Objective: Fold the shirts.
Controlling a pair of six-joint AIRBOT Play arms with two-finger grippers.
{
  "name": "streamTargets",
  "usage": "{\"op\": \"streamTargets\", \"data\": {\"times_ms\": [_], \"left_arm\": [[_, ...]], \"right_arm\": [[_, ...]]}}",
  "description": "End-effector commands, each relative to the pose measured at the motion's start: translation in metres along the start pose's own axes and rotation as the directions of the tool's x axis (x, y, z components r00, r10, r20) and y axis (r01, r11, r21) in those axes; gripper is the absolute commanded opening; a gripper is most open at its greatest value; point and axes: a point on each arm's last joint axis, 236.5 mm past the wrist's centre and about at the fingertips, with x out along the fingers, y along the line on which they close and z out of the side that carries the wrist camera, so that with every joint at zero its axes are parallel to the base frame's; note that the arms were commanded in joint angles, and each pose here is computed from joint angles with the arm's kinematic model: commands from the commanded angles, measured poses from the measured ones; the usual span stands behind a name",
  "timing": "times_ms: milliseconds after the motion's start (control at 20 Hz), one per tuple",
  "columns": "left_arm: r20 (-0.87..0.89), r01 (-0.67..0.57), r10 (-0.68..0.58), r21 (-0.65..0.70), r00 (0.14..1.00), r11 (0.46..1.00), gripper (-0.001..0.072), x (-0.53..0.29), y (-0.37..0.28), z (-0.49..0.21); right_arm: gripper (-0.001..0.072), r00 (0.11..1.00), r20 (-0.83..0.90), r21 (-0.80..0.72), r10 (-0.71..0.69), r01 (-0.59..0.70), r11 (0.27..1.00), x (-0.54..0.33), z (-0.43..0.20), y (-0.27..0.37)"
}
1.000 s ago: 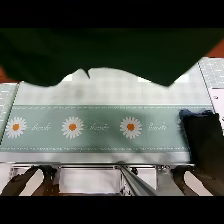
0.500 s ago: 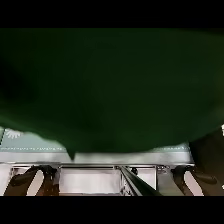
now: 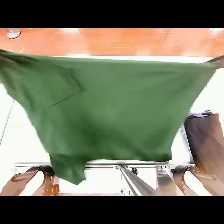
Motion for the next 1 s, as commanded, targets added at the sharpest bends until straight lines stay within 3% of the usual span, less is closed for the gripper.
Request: {"op": "streamTargets", "data": {"times_ms": [0, 300, 450, 650, 850, 950], "left_arm": [[-0.148, 0.063, -0.070, -0.048, 0.987, 0.997, 0.0030, 0.095, -0.008, -0.035], [-0.093, 0.020, -0.045, -0.256, 0.995, 0.966, 0.0030, 0.204, 0.002, -0.027], [-0.175, 0.008, -0.078, -0.366, 0.981, 0.931, 0.0031, 0.229, -0.001, -0.052], [-0.335, 0.013, -0.122, -0.312, 0.934, 0.950, 0.0031, 0.222, -0.010, -0.092], [-0.573, 0.086, -0.186, -0.196, 0.798, 0.977, 0.0031, 0.189, -0.020, -0.150], [-0.651, 0.102, -0.197, -0.182, 0.733, 0.978, 0.0031, 0.182, -0.022, -0.182]], "right_arm": [[0.0021, 0.993, -0.105, 0.118, 0.060, -0.047, 0.992, 0.113, 0.002, -0.044], [0.0021, 0.990, -0.108, 0.271, 0.085, -0.053, 0.961, 0.263, 0.043, -0.086], [0.0021, 0.978, -0.126, 0.370, 0.164, -0.107, 0.923, 0.301, 0.052, -0.087], [0.0021, 0.950, -0.227, 0.364, 0.215, -0.122, 0.923, 0.307, 0.029, -0.082], [0.0022, 0.861, -0.421, 0.333, 0.284, -0.145, 0.932, 0.279, -0.018, -0.081], [0.0021, 0.798, -0.558, 0.265, 0.228, -0.089, 0.960, 0.270, -0.054, -0.091]]}}
